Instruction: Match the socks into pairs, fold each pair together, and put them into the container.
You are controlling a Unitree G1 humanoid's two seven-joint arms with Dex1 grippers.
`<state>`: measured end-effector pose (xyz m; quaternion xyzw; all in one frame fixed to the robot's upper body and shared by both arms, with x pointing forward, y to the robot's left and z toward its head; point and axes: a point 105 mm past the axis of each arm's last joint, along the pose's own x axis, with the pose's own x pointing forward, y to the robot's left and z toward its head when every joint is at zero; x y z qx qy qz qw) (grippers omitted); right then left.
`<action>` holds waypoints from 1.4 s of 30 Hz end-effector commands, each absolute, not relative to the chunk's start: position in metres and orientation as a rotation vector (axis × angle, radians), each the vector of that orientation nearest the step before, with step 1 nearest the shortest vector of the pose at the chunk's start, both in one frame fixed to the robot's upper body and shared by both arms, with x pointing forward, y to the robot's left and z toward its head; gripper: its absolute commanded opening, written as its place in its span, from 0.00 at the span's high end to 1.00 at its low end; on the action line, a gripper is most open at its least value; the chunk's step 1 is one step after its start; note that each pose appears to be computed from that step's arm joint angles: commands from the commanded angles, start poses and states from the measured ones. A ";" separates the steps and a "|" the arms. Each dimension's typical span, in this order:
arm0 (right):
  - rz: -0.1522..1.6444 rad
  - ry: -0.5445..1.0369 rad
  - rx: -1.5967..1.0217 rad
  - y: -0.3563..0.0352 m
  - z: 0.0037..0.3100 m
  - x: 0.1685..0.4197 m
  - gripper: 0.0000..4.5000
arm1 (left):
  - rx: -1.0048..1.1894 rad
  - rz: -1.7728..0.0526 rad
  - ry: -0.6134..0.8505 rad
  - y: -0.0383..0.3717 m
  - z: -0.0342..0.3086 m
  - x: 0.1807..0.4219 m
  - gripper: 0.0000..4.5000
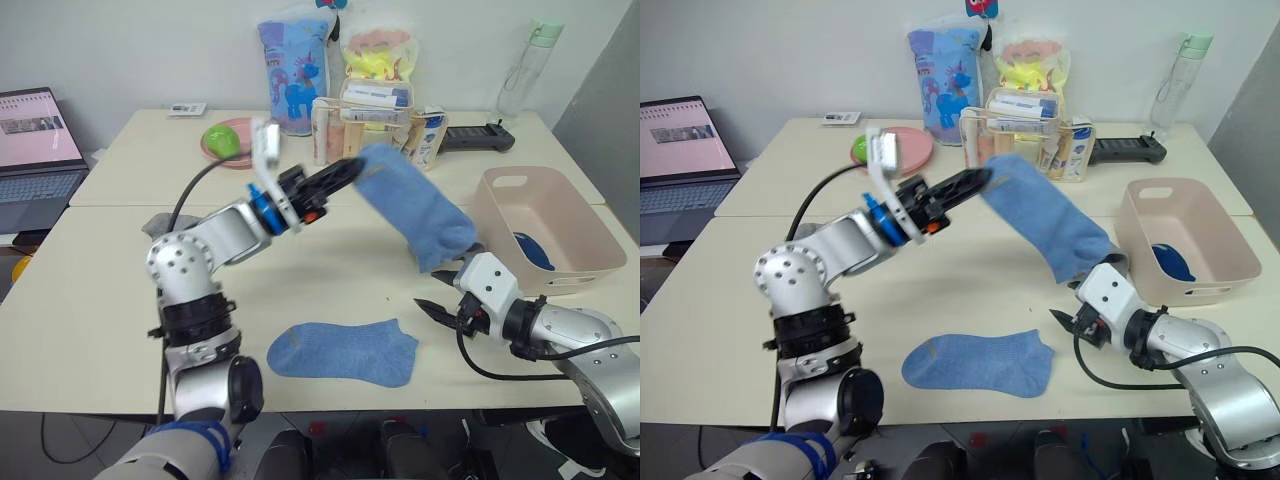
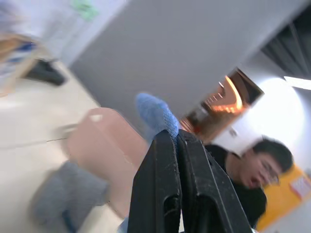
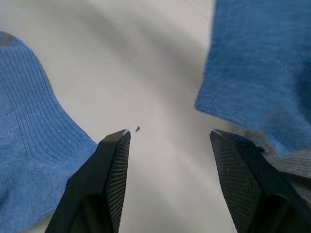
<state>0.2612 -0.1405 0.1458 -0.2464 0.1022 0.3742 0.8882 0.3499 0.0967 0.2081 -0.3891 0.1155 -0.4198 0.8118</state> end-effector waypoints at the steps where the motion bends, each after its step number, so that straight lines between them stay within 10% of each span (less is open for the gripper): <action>1: 0.795 0.155 -0.530 -0.134 0.155 0.262 0.37 | -0.762 -0.746 0.312 0.123 0.164 0.352 0.99; 11: 0.850 0.107 -0.514 -0.109 0.155 0.268 0.37 | -0.605 -0.612 0.324 0.160 0.125 0.350 0.99; 16: 0.895 0.124 -0.491 -0.104 0.150 0.269 0.10 | -0.458 -0.551 0.383 0.172 0.107 0.340 1.00; 23: 0.911 0.117 -0.484 -0.101 0.147 0.269 0.00 | -0.297 -0.560 0.359 0.195 0.112 0.324 0.51; 29: 0.918 0.106 -0.491 -0.098 0.147 0.269 0.00 | 0.360 -0.814 0.173 0.212 0.142 0.324 0.10; 42: 0.937 0.148 -0.516 -0.095 0.138 0.272 0.00 | 0.975 -1.199 0.047 0.180 0.109 0.349 0.10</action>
